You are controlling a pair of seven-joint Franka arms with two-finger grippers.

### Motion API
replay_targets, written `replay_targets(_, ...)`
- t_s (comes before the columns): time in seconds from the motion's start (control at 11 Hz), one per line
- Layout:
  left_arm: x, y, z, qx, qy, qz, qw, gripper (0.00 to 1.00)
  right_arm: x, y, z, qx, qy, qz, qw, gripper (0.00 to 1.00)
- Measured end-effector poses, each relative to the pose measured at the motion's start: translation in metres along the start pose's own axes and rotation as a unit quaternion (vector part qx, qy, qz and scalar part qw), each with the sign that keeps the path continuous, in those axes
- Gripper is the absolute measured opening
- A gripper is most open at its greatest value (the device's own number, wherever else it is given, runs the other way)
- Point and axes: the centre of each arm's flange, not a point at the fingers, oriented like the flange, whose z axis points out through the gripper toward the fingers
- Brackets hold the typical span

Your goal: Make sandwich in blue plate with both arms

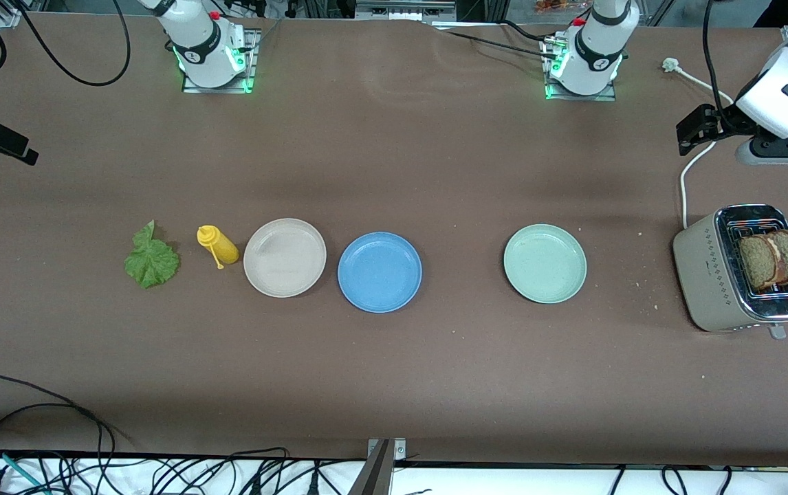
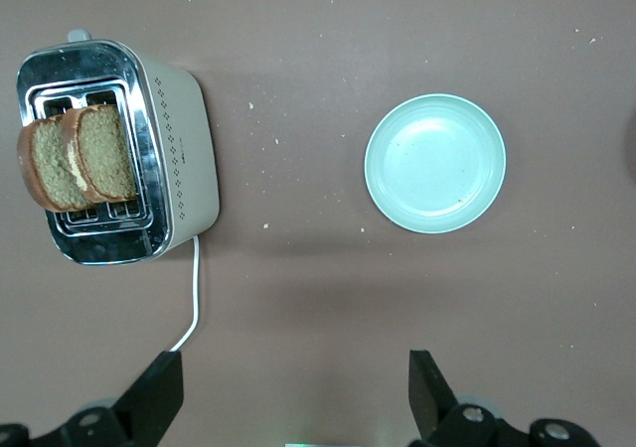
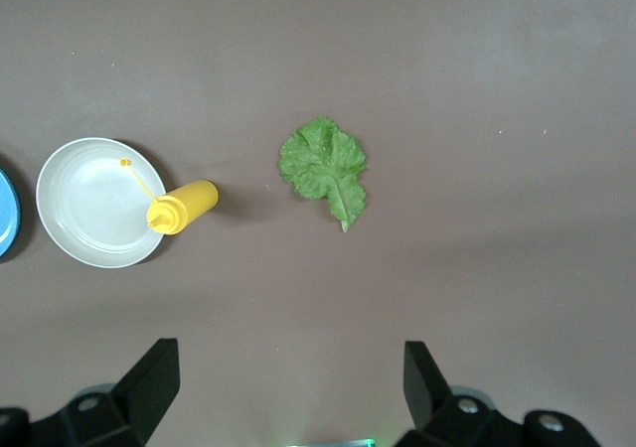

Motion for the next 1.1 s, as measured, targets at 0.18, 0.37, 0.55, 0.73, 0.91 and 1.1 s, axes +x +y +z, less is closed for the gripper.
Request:
replay_targets(0.18,0.0,0.0,0.0,0.0,0.0,0.0,1.0,1.0,0.0,0.0,0.0,0.0,0.0,0.0,1.0,1.0)
replay_targets(0.37,0.0,0.0,0.0,0.0,0.0,0.0,1.0,1.0,0.0,0.0,0.0,0.0,0.0,0.0,1.0,1.0)
replay_targets(0.55,0.002,0.002,0.004,0.0,-0.005,0.002,1.0,1.0,0.0,0.0,0.0,0.0,0.0,0.0,1.0,1.0)
replay_targets(0.73,0.013,-0.01,0.023,-0.002,-0.02,0.0,1.0,1.0,0.0,0.0,0.0,0.0,0.0,0.0,1.0,1.0)
replay_targets(0.91,0.027,-0.054,0.048,-0.009,-0.036,0.002,0.999,1.0,0.0,0.0,0.0,0.0,0.0,0.0,1.0,1.0)
replay_targets(1.1,0.039,-0.126,0.085,-0.025,-0.055,0.011,0.998,1.0,0.0,0.001,0.0,0.0,0.0,0.001,1.0,1.0)
